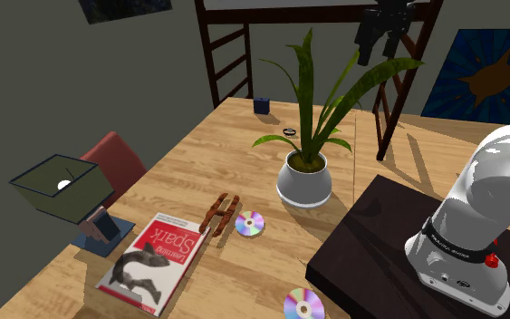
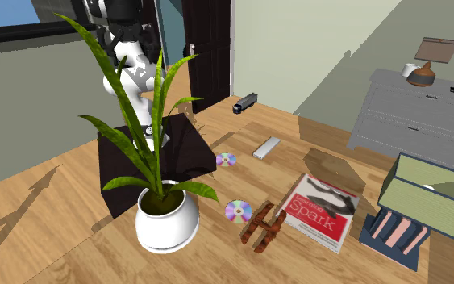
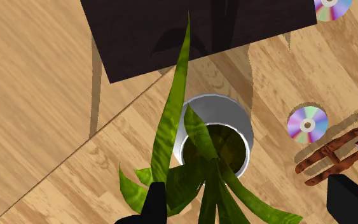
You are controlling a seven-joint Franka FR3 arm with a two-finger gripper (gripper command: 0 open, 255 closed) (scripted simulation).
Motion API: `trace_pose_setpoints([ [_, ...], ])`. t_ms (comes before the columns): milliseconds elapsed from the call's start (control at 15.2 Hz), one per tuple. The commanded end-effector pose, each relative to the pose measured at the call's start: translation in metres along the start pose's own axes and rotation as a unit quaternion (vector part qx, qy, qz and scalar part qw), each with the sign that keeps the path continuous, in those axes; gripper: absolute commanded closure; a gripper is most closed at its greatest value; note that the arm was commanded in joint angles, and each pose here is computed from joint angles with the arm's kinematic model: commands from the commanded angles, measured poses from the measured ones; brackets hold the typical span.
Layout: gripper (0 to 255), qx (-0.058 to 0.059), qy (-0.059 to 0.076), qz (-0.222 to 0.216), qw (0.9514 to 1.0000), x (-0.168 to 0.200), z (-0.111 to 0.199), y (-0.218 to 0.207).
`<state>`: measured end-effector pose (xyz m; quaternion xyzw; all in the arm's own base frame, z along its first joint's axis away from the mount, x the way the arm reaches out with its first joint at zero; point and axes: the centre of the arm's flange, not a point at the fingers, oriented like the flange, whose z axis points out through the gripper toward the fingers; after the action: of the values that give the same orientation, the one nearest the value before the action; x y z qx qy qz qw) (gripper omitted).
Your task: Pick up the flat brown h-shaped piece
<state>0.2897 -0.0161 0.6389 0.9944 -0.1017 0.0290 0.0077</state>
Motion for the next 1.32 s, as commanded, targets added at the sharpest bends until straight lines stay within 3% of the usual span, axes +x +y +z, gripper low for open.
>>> trace_pose_setpoints([
  [0,0,0.000,0.000,0.000,1.0000,0.000,0.000,0.000],
  [594,0,0.008,-0.006,-0.054,0.9985,0.061,0.092,-0.045],
  [1254,0,0.017,-0.013,-0.114,0.9932,0.121,0.193,-0.104],
])
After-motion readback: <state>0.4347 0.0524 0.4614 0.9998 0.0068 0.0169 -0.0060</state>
